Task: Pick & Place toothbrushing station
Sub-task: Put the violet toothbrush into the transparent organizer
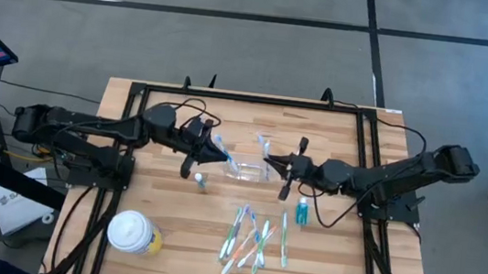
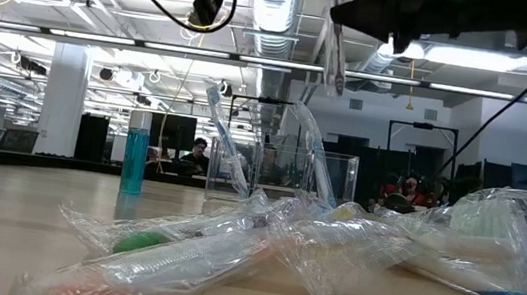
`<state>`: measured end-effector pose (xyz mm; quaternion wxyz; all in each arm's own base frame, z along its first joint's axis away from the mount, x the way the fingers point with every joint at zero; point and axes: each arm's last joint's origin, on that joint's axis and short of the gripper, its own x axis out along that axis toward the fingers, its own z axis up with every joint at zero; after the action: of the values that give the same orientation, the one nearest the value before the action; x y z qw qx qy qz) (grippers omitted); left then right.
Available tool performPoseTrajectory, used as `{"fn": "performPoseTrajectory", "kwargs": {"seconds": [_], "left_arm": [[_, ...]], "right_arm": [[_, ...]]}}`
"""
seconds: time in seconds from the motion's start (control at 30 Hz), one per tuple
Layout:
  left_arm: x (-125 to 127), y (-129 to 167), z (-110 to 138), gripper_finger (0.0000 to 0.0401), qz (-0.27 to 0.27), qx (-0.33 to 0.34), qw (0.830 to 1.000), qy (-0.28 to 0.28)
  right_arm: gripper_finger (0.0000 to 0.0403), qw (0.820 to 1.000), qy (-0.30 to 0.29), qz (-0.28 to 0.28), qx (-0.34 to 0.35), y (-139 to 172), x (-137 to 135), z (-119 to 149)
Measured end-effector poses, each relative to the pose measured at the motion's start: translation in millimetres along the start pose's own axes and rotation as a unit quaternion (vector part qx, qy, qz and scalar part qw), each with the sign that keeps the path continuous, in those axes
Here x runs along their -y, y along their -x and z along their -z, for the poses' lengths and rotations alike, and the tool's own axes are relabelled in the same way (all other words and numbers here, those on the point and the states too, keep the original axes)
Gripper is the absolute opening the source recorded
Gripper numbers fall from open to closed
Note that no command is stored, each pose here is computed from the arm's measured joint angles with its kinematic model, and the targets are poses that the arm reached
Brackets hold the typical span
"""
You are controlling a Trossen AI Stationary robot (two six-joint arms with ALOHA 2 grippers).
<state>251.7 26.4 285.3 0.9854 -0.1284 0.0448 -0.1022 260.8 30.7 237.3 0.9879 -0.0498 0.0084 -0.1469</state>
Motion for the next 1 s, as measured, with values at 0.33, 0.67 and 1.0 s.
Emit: {"fn": "performPoseTrajectory", "kwargs": {"seconds": [0.33,0.67,1.0], "left_arm": [[13,-4,7,0.0007,0.028,-0.01,0.999,-0.044],[25,-7,10,0.0007,0.052,-0.017,0.997,-0.046],[37,-9,13,0.0007,0.073,-0.02,0.995,-0.07]], "right_arm": [[0.0005,0.998,-0.055,0.006,0.026,9,18,26],[0.0005,0.996,-0.085,0.035,0.017,17,34,46],[0.0005,0.995,-0.09,0.037,0.021,21,36,51]]}}
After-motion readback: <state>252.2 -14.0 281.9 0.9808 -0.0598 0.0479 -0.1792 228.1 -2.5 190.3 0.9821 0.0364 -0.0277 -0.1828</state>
